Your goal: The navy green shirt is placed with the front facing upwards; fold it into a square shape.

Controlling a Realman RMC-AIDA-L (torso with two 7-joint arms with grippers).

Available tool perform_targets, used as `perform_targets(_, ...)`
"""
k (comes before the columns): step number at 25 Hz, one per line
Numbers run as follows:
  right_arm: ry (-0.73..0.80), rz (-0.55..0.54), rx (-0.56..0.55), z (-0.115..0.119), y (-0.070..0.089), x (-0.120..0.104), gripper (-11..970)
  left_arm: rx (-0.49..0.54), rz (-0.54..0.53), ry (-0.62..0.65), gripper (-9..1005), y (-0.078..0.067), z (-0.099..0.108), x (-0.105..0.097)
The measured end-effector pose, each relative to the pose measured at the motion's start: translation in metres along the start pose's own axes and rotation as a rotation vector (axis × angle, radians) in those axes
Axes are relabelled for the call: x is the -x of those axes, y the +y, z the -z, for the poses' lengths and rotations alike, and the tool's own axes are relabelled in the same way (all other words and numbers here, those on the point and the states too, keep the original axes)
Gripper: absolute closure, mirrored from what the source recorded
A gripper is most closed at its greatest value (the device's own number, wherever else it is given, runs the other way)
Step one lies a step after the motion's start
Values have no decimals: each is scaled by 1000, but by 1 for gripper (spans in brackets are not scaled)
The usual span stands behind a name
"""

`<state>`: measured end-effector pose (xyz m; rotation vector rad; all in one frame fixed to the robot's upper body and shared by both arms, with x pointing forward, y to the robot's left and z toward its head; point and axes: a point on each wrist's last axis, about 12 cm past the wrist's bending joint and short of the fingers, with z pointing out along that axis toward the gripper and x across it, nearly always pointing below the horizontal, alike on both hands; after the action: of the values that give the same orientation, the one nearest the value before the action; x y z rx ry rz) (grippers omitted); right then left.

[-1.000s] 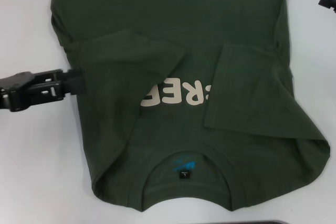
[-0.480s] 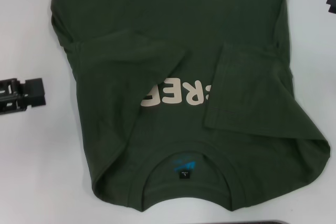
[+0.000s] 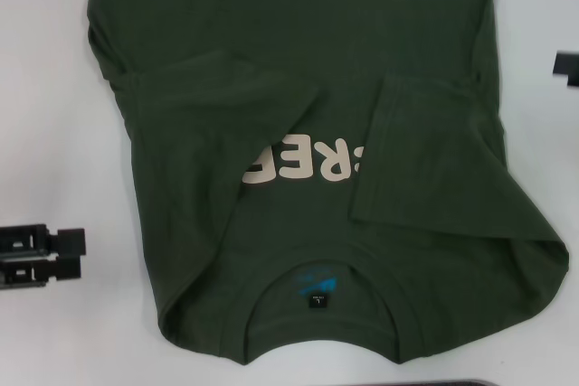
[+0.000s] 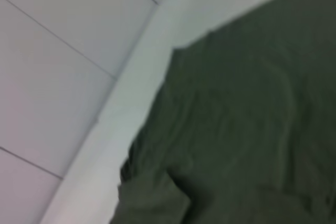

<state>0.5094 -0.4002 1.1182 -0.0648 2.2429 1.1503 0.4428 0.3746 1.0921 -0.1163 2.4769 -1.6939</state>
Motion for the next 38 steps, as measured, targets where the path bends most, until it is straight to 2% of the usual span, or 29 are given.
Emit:
perform_targets(7, 131, -76, -44, 13, 3, -6, 78, 3, 22, 2, 308, 4, -3, -4)
perform_targets(12, 117, -98, -31, 20, 3, -9, 77, 35, 43, 5, 307, 9, -6, -7)
perform_targets(16, 120, -116, -22, 14, 4, -9, 77, 56, 58, 18, 307, 15, -23, -10)
perform_targets(23, 108, -123, -23, 14, 4, -6, 78, 74, 69, 32, 308, 22, -39, -14)
perform_targets(38, 88, -135, -36, 11, -1, -8, 78, 115, 115, 59, 308, 34, -57, -21)
